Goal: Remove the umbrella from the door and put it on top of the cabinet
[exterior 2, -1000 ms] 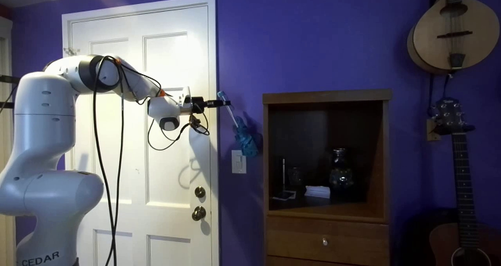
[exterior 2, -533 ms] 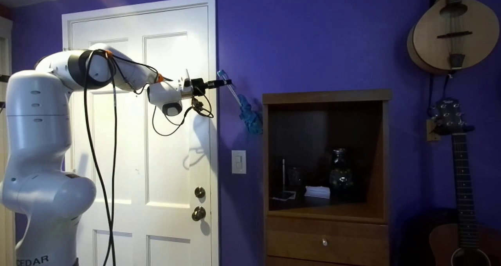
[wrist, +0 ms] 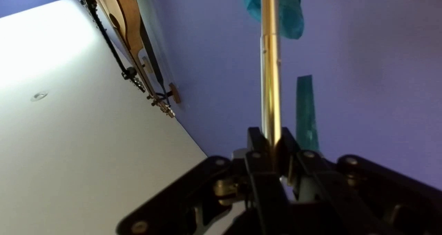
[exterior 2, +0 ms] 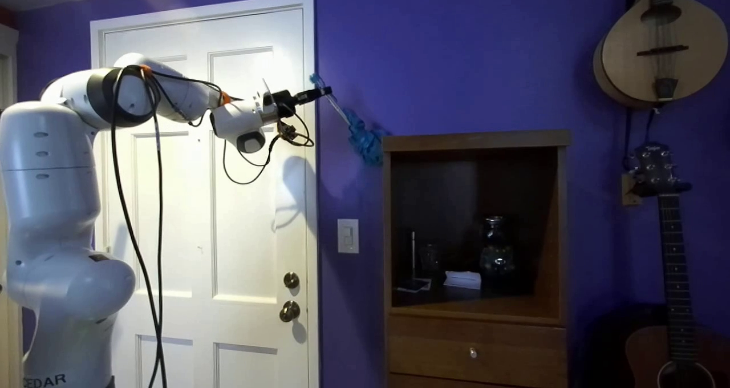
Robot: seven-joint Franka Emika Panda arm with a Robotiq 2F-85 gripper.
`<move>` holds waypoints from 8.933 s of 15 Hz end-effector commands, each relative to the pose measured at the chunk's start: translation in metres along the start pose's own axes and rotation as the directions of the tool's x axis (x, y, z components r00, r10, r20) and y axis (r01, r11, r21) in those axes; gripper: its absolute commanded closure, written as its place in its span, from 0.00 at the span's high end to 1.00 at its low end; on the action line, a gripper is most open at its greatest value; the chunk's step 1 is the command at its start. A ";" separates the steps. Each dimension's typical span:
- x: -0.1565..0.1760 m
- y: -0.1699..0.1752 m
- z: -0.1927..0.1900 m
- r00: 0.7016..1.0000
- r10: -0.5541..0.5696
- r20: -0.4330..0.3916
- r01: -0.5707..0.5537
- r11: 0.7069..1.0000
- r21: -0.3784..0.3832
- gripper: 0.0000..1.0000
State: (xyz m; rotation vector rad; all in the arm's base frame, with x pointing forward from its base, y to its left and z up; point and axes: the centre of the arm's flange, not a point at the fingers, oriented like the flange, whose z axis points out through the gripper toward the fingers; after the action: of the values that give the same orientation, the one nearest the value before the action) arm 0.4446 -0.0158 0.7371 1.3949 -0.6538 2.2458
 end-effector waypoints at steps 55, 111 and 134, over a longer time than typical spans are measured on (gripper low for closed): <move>-0.102 0.118 0.102 0.972 -0.082 0.220 0.217 0.669 -0.710 1.00; 0.014 0.021 0.069 0.856 -0.013 0.517 0.254 0.881 -0.399 1.00; 0.045 0.008 -0.017 0.848 -0.154 0.507 0.403 0.809 -0.428 1.00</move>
State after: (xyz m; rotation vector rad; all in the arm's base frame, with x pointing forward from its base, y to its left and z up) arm 0.4192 -0.0213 0.7691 1.6184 -0.9955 1.3960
